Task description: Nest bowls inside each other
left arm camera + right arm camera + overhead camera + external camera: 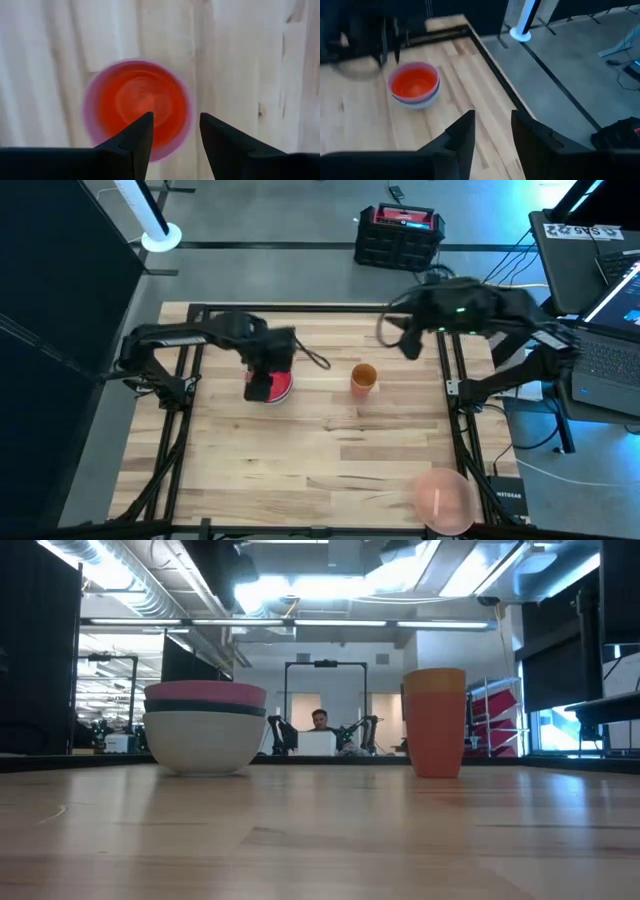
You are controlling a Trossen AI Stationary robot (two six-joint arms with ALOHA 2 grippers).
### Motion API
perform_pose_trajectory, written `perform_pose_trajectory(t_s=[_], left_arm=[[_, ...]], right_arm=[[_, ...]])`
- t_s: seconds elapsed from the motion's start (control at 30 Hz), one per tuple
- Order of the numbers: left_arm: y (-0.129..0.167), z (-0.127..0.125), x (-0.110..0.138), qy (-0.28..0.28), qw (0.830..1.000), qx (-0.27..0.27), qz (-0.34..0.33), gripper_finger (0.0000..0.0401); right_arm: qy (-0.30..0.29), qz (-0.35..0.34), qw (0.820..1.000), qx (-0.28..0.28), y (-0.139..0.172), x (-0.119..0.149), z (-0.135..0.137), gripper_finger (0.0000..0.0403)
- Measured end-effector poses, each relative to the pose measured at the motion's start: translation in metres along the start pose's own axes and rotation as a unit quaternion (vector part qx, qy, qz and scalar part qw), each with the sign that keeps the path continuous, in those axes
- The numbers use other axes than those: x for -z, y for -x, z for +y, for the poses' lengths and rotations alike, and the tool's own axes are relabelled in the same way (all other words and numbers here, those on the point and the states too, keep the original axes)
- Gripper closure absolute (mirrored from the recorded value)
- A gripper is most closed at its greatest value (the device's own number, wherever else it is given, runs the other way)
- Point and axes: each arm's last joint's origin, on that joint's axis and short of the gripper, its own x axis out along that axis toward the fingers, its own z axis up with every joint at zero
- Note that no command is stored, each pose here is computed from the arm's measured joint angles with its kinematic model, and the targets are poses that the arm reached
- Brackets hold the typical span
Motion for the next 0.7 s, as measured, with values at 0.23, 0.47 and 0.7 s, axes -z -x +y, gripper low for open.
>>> perform_pose_trajectory(t_s=[0.23, 0.47, 0.7], left_arm=[[-0.050, -0.011, 0.007, 0.042, 0.998, 0.013, 0.037, 0.0255], [-0.079, -0.013, 0.011, 0.066, 0.997, 0.027, 0.031, 0.0255], [-0.107, -0.017, 0.018, 0.090, 0.995, 0.042, 0.026, 0.0255]], right_arm=[[-0.007, 0.011, 1.000, -0.001, 0.017, 0.010, -0.007, 0.0288], [-0.001, 0.030, 1.000, -0.007, 0.016, 0.013, -0.006, 0.0288], [0.004, 0.050, 0.999, -0.014, 0.015, 0.016, -0.006, 0.0288]])
